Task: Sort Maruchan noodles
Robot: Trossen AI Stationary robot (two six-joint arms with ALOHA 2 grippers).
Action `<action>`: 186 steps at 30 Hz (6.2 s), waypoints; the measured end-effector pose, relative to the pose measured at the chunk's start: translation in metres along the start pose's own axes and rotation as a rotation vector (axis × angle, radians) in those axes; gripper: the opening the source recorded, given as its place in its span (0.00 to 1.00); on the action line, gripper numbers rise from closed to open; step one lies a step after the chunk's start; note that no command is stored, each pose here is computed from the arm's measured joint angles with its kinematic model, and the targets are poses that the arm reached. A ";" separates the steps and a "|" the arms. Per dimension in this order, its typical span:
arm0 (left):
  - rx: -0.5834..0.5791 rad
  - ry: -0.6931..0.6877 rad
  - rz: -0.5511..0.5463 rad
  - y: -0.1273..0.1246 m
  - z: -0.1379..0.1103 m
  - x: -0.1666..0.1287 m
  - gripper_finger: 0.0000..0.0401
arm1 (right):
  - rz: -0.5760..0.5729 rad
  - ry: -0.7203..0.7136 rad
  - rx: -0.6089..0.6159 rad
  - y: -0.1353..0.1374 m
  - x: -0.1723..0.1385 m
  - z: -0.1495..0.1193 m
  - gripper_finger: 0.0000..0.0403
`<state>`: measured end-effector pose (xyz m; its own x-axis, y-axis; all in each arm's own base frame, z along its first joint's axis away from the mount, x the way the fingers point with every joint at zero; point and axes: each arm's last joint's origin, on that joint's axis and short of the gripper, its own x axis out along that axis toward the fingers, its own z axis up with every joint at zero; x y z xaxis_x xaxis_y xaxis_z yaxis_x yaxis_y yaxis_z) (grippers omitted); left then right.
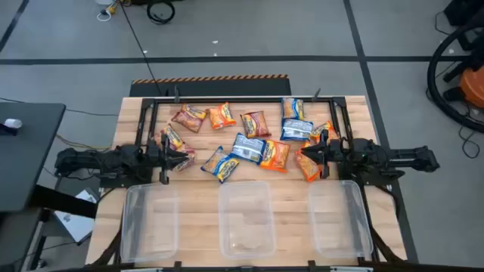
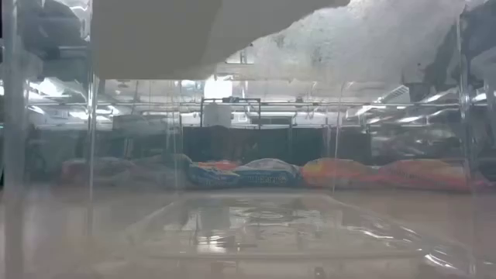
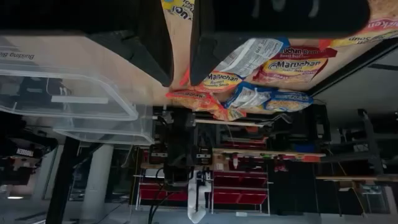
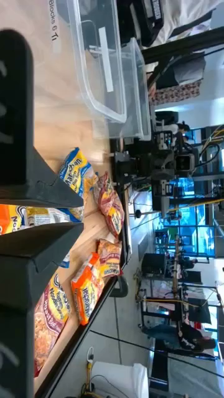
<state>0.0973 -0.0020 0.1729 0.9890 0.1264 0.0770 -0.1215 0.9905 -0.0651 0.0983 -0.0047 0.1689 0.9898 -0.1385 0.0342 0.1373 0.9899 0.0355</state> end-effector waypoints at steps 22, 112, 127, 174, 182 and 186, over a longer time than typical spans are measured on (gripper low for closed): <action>0.000 0.000 0.000 0.000 0.000 0.000 0.14 | 0.000 0.000 0.000 0.000 0.000 0.000 0.14; -0.235 -0.051 0.051 0.002 0.004 0.000 0.14 | 0.302 1.769 -0.245 -0.094 0.164 0.017 0.59; -0.613 -0.176 0.073 0.003 0.014 -0.001 0.14 | 0.460 1.840 -0.037 -0.091 0.163 -0.004 0.58; -0.474 -0.385 -0.016 -0.003 0.074 0.006 0.14 | 0.109 1.430 0.274 0.021 0.078 0.193 0.01; -0.496 -0.418 -0.011 -0.004 0.078 0.013 0.14 | 0.107 1.268 0.549 0.050 0.003 0.227 0.01; -0.530 -0.429 -0.023 -0.005 0.078 0.017 0.14 | 0.105 1.287 0.552 0.058 -0.009 0.225 0.01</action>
<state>0.1083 -0.0005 0.2523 0.8563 0.2246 0.4651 0.0654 0.8461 -0.5290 0.0889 0.0466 0.3956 0.3770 0.3566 -0.8548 0.3260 0.8127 0.4829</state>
